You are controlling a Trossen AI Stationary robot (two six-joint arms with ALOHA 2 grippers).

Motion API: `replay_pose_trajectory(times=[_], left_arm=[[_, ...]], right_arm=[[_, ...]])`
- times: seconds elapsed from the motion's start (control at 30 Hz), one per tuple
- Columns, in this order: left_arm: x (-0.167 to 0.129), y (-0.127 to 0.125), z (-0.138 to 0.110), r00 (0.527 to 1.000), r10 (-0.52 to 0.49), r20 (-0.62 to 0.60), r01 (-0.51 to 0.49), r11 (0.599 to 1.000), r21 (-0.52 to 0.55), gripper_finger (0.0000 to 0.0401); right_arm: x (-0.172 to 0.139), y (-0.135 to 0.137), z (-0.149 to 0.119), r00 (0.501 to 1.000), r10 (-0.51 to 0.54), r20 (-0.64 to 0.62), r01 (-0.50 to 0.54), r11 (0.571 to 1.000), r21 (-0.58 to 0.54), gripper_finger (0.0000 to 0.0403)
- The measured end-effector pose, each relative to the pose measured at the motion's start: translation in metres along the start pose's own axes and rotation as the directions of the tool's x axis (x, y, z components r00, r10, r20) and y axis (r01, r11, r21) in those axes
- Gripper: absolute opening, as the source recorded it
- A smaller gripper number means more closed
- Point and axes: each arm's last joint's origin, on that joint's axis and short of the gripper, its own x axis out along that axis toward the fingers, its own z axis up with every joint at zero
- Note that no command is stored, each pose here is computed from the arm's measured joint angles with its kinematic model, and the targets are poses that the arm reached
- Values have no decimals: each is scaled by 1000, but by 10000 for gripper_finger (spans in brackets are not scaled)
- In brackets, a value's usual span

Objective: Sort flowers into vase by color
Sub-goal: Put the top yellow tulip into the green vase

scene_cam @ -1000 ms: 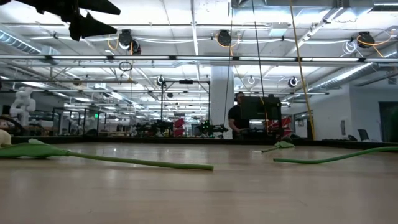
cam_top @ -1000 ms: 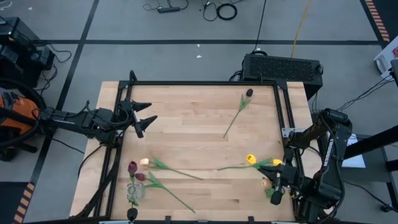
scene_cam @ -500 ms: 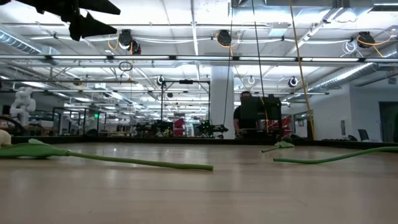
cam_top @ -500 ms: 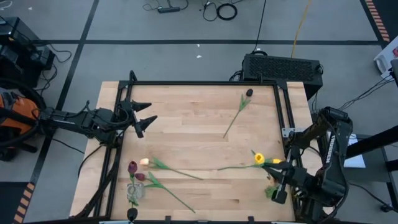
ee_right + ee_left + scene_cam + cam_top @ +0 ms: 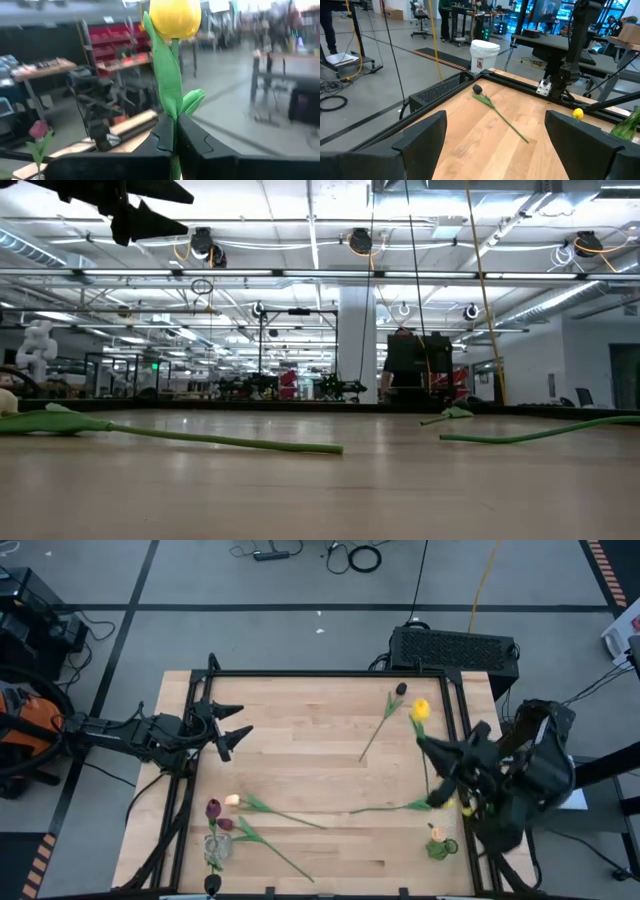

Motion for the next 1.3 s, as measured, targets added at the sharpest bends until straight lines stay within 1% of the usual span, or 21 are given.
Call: replay_pose_trajectory(times=[0.07,0.13,0.2,0.27,0.33,0.4,0.47,0.6,0.7,0.73,0.83,0.9,0.93,1.0,1.07,1.17,1.23,1.3], left_arm=[[0,0,0,1000,0,0,0,1000,0,341],[0,0,0,1000,0,0,0,1000,0,341],[0,0,0,1000,0,0,0,1000,7,341],[0,0,0,1000,0,1,0,1000,14,341],[0,0,1,1000,-2,7,1,999,37,341],[0,0,2,1000,-3,15,3,999,48,341],[0,0,2,1000,-3,16,3,999,50,341],[0,0,2,1000,-3,14,2,999,52,341],[0,0,2,1000,-3,14,2,999,53,341],[0,0,2,1000,-3,14,2,998,61,341],[0,0,1,1000,-3,13,1,994,109,341],[0,0,1,1000,-3,12,1,992,130,341],[0,0,1,1000,-2,11,1,991,130,341],[0,0,1,1000,-2,11,1,992,127,341],[0,0,1,1000,-2,11,1,992,125,341],[0,-1,2,1000,-5,20,2,993,119,341],[0,-1,4,999,-12,40,8,994,105,341],[0,-2,7,997,-30,65,25,996,88,341]], right_arm=[[17,5,12,998,-22,-56,23,999,32,0],[37,13,24,996,-14,-88,21,996,83,0],[58,21,38,993,56,-99,-46,993,104,0],[80,28,55,992,123,-38,-118,986,121,0],[98,31,68,988,142,55,-148,979,140,0],[116,29,77,980,156,126,-170,979,113,0],[132,24,81,973,163,164,-181,978,100,0],[171,15,74,973,164,163,-188,972,143,0],[204,15,61,966,219,136,-243,950,197,0],[215,16,56,960,247,131,-271,937,220,0],[238,22,40,931,352,95,-364,881,302,0],[246,26,30,916,399,50,-388,843,373,0],[248,27,26,911,411,17,-383,833,400,0],[247,28,17,911,409,-60,-346,833,433,0],[243,28,7,913,377,-157,-278,855,438,0],[236,30,-5,932,266,-246,-147,898,415,0],[231,31,-9,946,193,-261,-82,921,382,0],[226,33,-11,961,124,-249,-30,936,350,0]])
